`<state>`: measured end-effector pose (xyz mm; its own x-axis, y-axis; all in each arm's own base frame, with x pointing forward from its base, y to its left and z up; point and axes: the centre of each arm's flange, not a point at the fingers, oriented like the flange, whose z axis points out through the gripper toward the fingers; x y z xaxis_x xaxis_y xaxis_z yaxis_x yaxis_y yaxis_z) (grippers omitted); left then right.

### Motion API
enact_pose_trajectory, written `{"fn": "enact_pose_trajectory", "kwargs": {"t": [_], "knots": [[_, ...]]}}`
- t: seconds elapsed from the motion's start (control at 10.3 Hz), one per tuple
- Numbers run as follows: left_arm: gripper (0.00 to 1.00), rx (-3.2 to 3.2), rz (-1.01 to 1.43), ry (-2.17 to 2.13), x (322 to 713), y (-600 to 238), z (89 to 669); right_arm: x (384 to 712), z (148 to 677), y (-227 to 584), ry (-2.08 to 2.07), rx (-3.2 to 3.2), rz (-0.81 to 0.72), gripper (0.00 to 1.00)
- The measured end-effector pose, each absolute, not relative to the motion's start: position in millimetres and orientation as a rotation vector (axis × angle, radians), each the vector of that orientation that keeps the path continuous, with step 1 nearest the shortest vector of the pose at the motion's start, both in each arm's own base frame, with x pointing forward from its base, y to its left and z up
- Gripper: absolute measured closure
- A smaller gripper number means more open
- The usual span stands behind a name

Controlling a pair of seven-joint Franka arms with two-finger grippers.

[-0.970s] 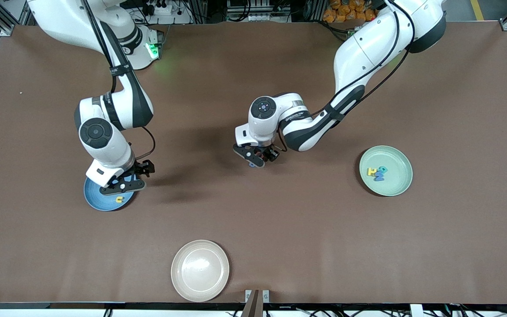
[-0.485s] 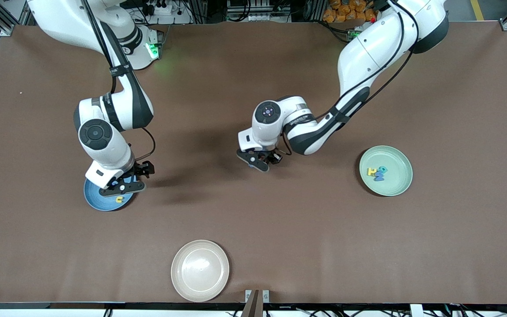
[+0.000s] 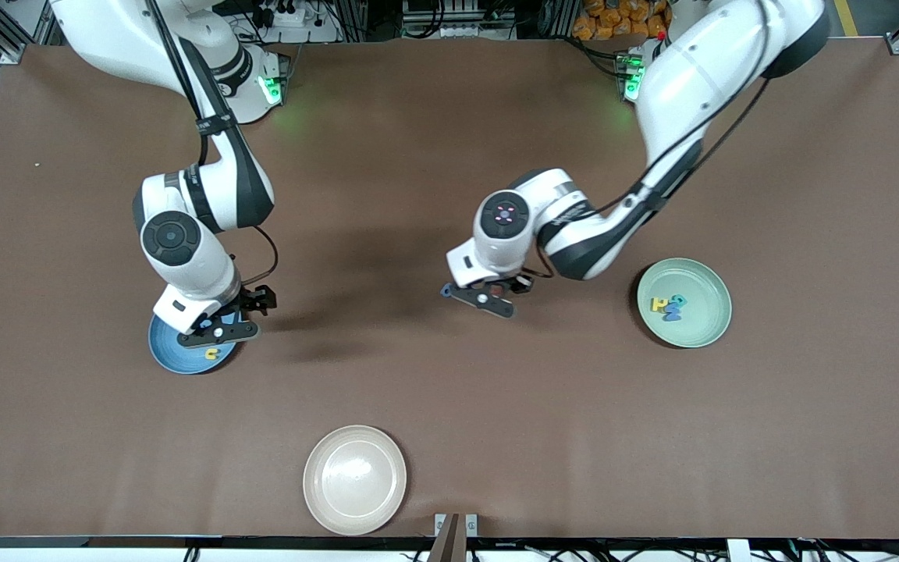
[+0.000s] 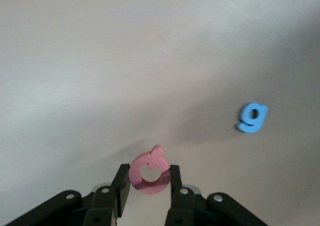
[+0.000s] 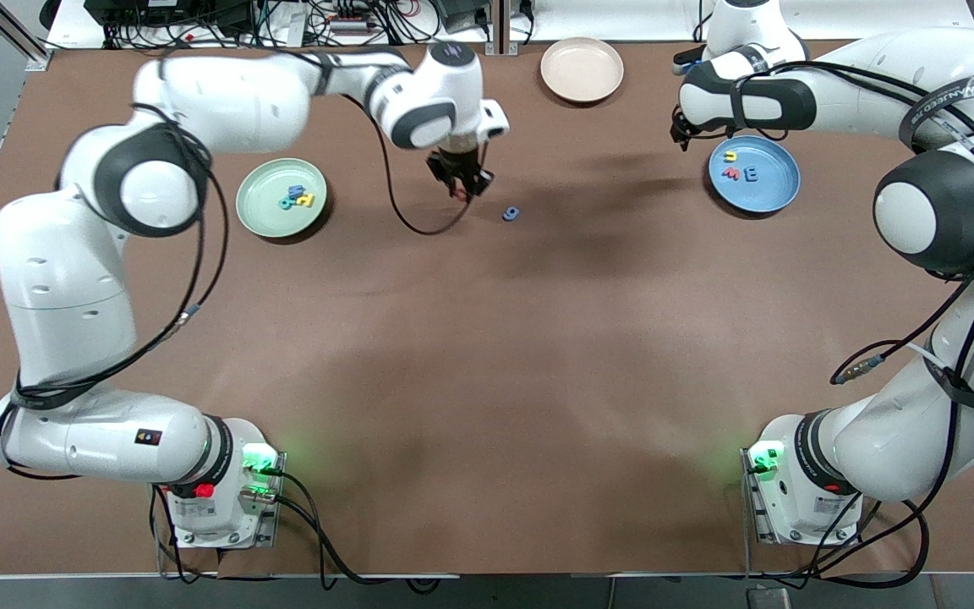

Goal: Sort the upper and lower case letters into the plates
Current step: 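Close the left gripper on the pink o and lift it, then carry the pink o to the green plate while the right gripper descends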

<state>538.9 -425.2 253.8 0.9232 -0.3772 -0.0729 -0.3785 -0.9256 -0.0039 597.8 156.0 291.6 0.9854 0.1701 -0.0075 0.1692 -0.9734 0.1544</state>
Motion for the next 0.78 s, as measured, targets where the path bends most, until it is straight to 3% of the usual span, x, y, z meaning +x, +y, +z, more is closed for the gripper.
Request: {"fn": "enact_pose_trajectory", "kwargs": {"t": [0.39, 0.78], "knots": [[0.64, -3.116, 0.242, 0.366, 601, -300, 293, 579, 276, 229, 0.086, 2.996, 0.014, 0.00], [0.64, -3.086, 0.345, 0.267, 611, -246, 285, 564, 267, 320, -0.151, 3.096, 0.005, 0.00]]}}
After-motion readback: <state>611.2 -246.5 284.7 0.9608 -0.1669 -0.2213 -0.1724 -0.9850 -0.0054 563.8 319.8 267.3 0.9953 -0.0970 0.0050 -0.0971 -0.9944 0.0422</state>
